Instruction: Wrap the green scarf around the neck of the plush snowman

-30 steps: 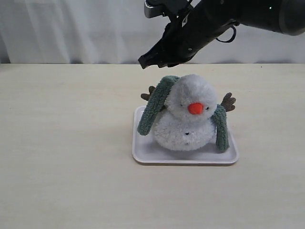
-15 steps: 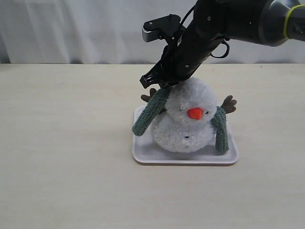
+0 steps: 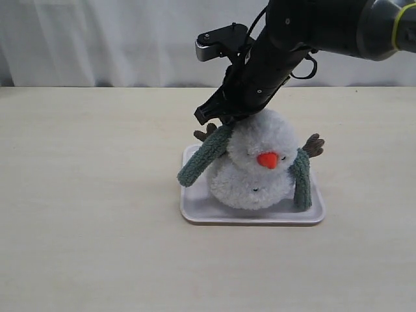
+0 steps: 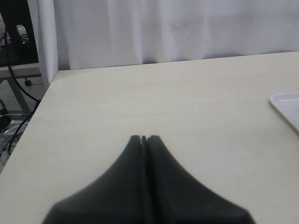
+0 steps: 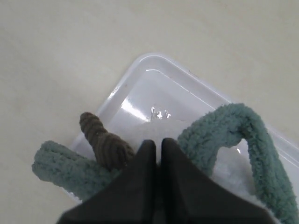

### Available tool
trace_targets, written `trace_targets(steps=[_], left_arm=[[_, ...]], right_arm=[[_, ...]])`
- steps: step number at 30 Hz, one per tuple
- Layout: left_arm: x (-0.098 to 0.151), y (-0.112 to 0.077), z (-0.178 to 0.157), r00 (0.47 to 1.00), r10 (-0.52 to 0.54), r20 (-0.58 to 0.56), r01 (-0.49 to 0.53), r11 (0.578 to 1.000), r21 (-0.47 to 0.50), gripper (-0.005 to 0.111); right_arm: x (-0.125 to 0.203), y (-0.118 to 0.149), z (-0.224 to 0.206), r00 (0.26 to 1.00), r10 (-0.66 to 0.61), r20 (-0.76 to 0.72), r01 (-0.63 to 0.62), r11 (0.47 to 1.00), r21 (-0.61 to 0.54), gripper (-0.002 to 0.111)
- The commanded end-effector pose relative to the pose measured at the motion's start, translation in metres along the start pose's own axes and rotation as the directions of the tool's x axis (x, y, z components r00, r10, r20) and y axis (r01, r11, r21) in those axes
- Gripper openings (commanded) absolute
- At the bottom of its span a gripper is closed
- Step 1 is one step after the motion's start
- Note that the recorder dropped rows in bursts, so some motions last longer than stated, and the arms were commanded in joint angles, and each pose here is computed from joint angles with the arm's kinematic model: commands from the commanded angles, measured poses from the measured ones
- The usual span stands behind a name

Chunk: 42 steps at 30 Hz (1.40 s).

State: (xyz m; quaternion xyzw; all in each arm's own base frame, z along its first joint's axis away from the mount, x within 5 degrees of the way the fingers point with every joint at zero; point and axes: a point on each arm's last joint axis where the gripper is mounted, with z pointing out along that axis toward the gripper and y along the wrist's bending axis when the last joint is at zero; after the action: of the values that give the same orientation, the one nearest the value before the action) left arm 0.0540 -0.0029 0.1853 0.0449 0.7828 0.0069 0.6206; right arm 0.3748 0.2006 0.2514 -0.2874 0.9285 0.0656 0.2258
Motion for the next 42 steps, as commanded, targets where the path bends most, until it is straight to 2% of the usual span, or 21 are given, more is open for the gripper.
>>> trace_targets(steps=[1, 9, 19, 28, 32, 42], left_arm=[[0.0, 0.0, 0.0, 1.0, -0.009, 0.01, 0.009, 1.0, -0.005, 0.0], [0.0, 0.0, 0.0, 1.0, -0.009, 0.01, 0.009, 1.0, -0.005, 0.0], [0.0, 0.0, 0.0, 1.0, -0.009, 0.01, 0.009, 1.0, -0.005, 0.0], [0.0, 0.0, 0.0, 1.0, -0.009, 0.01, 0.009, 1.0, -0.005, 0.0], [0.0, 0.0, 0.0, 1.0, -0.009, 0.01, 0.009, 1.0, -0.005, 0.0], [0.0, 0.0, 0.0, 1.0, -0.009, 0.01, 0.009, 1.0, -0.005, 0.0]], right_arm=[[0.001, 0.0, -0.004, 1.0, -0.016, -0.008, 0.016, 1.0, -0.002, 0.004], [-0.001, 0.002, -0.025, 0.999, -0.022, 0.027, 0.022, 1.0, -0.011, 0.004], [0.008, 0.003, -0.014, 0.999, -0.028, -0.039, 0.027, 0.999, -0.029, 0.004], [-0.012, 0.001, -0.019, 0.984, -0.018, 0.177, 0.018, 1.0, 0.006, 0.004], [-0.004, 0.001, 0.002, 0.996, -0.012, 0.085, 0.012, 1.0, -0.009, 0.004], [0.008, 0.004, -0.003, 0.999, -0.018, -0.05, 0.016, 0.999, -0.036, 0.004]])
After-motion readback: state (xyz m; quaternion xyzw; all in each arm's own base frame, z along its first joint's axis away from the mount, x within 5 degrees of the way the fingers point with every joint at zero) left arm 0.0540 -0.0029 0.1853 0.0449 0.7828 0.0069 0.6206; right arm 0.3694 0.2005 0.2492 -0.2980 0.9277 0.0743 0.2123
